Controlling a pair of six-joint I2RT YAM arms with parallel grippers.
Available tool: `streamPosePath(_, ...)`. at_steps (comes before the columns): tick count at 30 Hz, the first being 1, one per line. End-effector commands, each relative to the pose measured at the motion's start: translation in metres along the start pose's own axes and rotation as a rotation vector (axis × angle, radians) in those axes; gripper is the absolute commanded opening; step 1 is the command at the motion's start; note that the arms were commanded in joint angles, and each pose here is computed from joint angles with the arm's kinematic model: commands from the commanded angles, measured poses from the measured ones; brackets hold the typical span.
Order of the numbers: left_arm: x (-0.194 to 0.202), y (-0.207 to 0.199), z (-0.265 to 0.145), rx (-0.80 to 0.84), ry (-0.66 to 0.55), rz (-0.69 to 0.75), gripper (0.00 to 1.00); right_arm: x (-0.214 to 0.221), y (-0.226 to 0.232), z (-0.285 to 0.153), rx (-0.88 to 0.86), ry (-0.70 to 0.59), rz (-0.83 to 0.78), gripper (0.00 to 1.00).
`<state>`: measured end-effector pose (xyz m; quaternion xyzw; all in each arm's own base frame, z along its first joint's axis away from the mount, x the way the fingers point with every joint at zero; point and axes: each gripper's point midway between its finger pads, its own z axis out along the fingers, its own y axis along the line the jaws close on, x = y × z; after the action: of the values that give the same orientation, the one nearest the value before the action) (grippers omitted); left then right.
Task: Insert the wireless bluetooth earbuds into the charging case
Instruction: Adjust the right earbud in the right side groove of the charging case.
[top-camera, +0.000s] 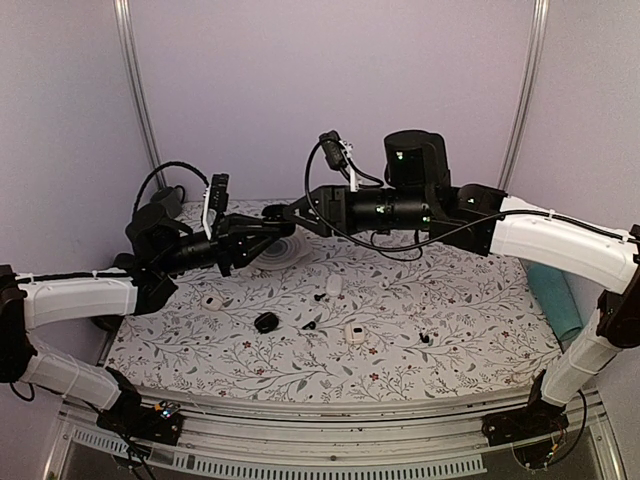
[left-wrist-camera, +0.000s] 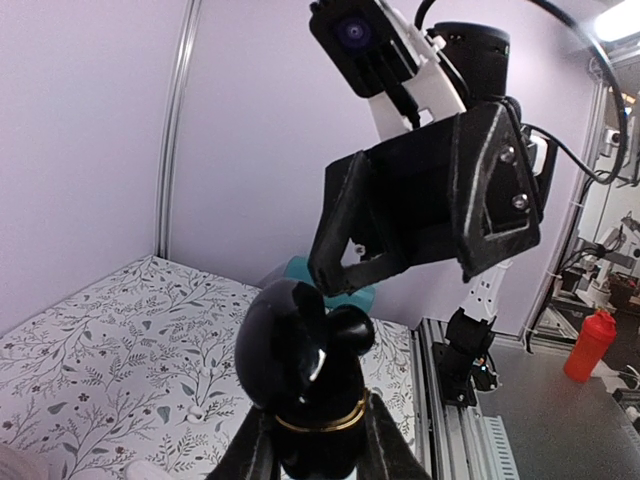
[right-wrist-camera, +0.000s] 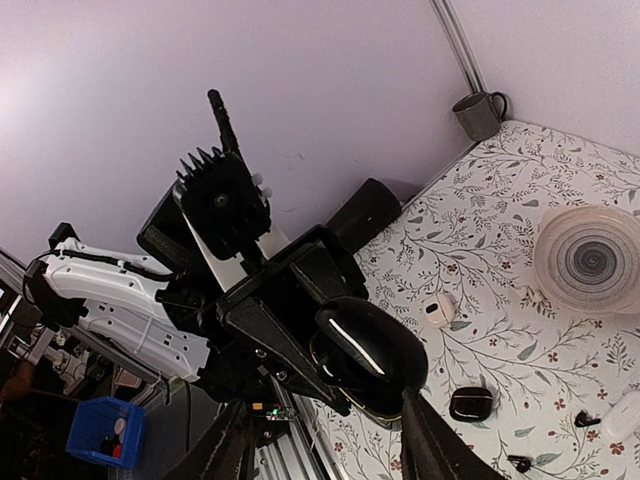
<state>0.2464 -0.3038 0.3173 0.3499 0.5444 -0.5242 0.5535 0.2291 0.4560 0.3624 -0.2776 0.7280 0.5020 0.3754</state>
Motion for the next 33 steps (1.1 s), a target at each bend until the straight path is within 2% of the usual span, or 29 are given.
streamPosePath(1, 0.004, 0.008, -0.002, -0.028, 0.008, 0.006, 0.00, -0.006, 0.009, 0.004, -0.011, -0.005, 0.007, 0.51)
streamPosePath(33, 0.009, 0.003, 0.001, -0.008, 0.018, 0.003, 0.00, -0.001, -0.007, 0.019, 0.063, 0.035, 0.030, 0.43)
